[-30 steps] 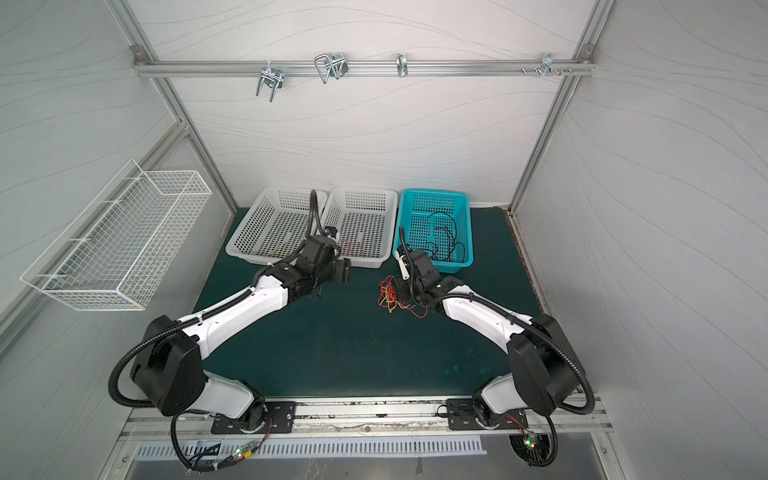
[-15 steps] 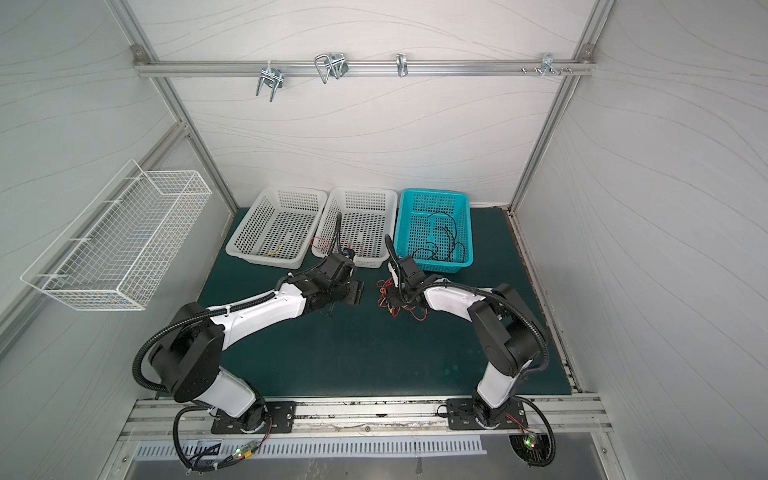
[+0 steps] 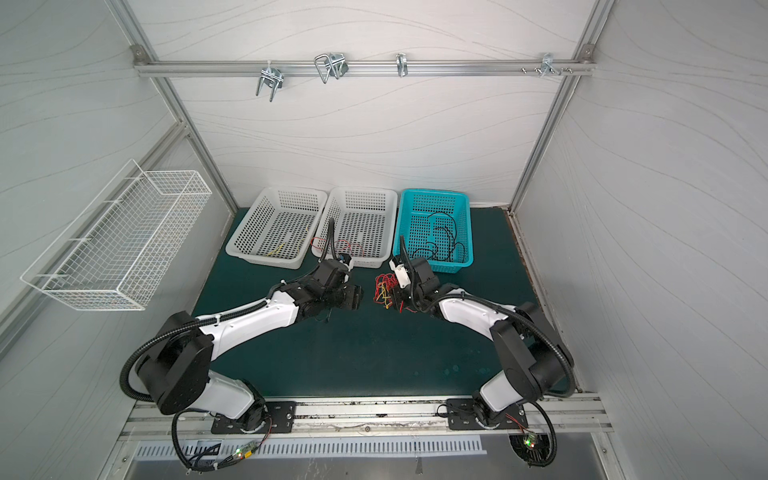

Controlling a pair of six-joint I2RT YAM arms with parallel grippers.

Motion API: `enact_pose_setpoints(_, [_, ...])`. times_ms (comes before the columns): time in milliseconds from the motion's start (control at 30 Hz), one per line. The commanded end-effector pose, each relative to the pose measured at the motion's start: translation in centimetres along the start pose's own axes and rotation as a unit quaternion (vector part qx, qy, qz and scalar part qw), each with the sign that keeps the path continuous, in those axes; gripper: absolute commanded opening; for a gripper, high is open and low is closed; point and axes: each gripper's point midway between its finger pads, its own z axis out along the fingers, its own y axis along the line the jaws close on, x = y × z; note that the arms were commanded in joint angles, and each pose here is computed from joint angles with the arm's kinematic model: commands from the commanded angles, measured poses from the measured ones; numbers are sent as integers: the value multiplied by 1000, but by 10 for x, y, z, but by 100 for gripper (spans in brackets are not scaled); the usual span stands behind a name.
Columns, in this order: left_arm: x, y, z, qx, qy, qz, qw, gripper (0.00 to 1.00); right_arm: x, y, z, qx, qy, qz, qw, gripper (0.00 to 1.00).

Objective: Untangle the cables
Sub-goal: 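Move the left gripper back to the bundle held by the right gripper, then grip another yellow wire in the bundle with the left gripper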

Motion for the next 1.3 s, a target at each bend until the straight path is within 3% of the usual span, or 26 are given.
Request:
enact_pose_setpoints(0, [-22, -17, -20, 46, -50, -21, 997, 71, -27, 24, -20, -69, -68, -34, 995, 0])
enact_pose_setpoints(233, [-39, -23, -51, 95, -112, -63, 987, 68, -30, 56, -42, -149, -92, -79, 981, 0])
enact_pose_setpoints(433, [-51, -34, -66, 136, -132, -74, 979, 57, -25, 73, -45, -180, -77, -101, 976, 1])
enact_pose_setpoints(667, [-47, -41, -60, 156, -120, -71, 978, 43, -23, 89, -44, -190, -74, -117, 972, 2])
enact_pose_setpoints(967, [-36, -49, -48, 171, -86, -65, 979, 18, -29, 91, -44, -179, -78, -118, 974, 1])
enact_pose_setpoints(1267, [-26, -55, -42, 191, -67, -71, 977, 17, -32, 89, -44, -165, -82, -116, 976, 2])
